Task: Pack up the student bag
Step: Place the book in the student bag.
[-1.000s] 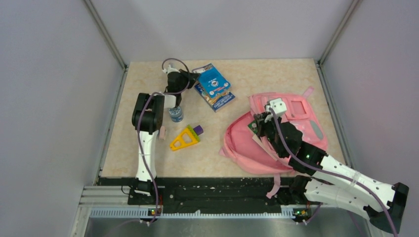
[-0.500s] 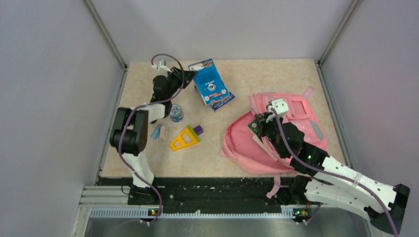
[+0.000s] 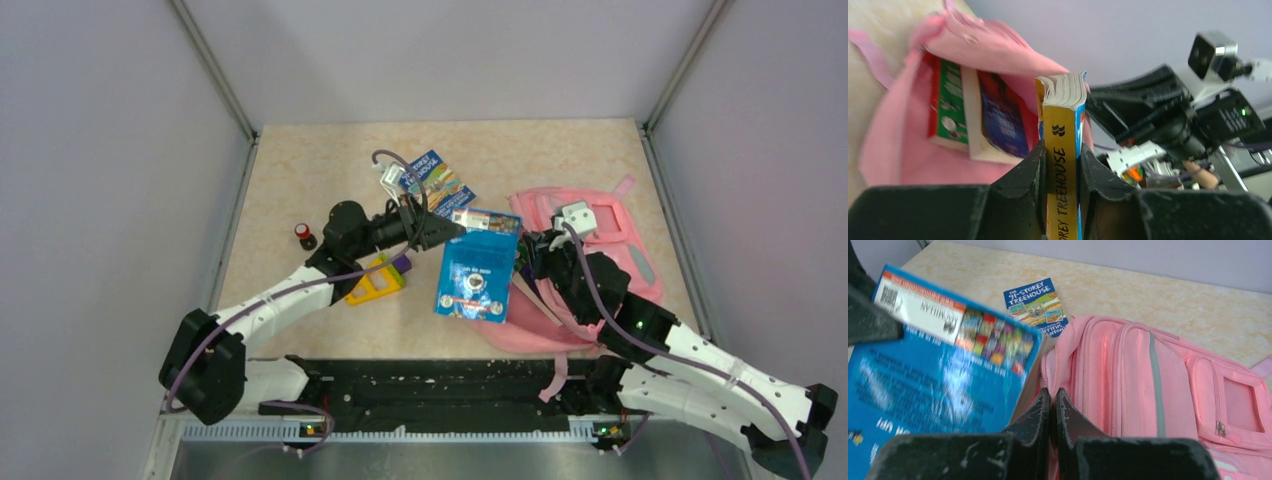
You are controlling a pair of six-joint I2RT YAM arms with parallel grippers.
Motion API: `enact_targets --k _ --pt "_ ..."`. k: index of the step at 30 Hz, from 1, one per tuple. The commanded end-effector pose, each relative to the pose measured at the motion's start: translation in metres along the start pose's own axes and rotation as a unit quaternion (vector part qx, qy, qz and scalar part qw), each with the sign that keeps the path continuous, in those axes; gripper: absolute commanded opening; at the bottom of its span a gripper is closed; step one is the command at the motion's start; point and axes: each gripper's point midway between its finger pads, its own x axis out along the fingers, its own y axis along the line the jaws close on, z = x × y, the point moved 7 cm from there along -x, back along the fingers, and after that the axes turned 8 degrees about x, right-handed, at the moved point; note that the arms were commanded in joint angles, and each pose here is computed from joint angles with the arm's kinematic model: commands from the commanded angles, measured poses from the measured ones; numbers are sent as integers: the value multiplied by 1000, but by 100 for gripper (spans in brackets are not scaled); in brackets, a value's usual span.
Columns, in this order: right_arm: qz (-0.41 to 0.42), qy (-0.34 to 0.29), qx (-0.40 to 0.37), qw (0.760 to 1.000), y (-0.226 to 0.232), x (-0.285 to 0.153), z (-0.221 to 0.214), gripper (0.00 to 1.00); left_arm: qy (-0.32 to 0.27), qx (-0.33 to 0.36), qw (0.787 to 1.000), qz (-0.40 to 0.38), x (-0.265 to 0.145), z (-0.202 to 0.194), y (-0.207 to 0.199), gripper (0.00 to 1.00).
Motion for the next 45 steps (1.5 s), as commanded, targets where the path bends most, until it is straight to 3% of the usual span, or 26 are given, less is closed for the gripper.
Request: enact_targets --k 1,7,20,27,35,45 --pt "25 -80 59 995 5 -12 52 0 35 -12 998 -52 -7 -23 -34 0" --pt "25 -82 58 995 4 -15 57 0 98 -42 992 -64 -2 -60 -39 0" --pt "31 -87 61 994 7 -14 64 0 161 -76 977 -120 56 -100 -31 0" --pt "31 -85 59 994 7 -14 64 0 168 -44 983 -55 88 -109 5 0" --pt "30 -91 62 994 5 -18 67 0 175 -28 982 71 80 -119 44 0" --pt "31 -84 60 994 5 -16 60 0 138 -36 990 23 118 -99 39 0"
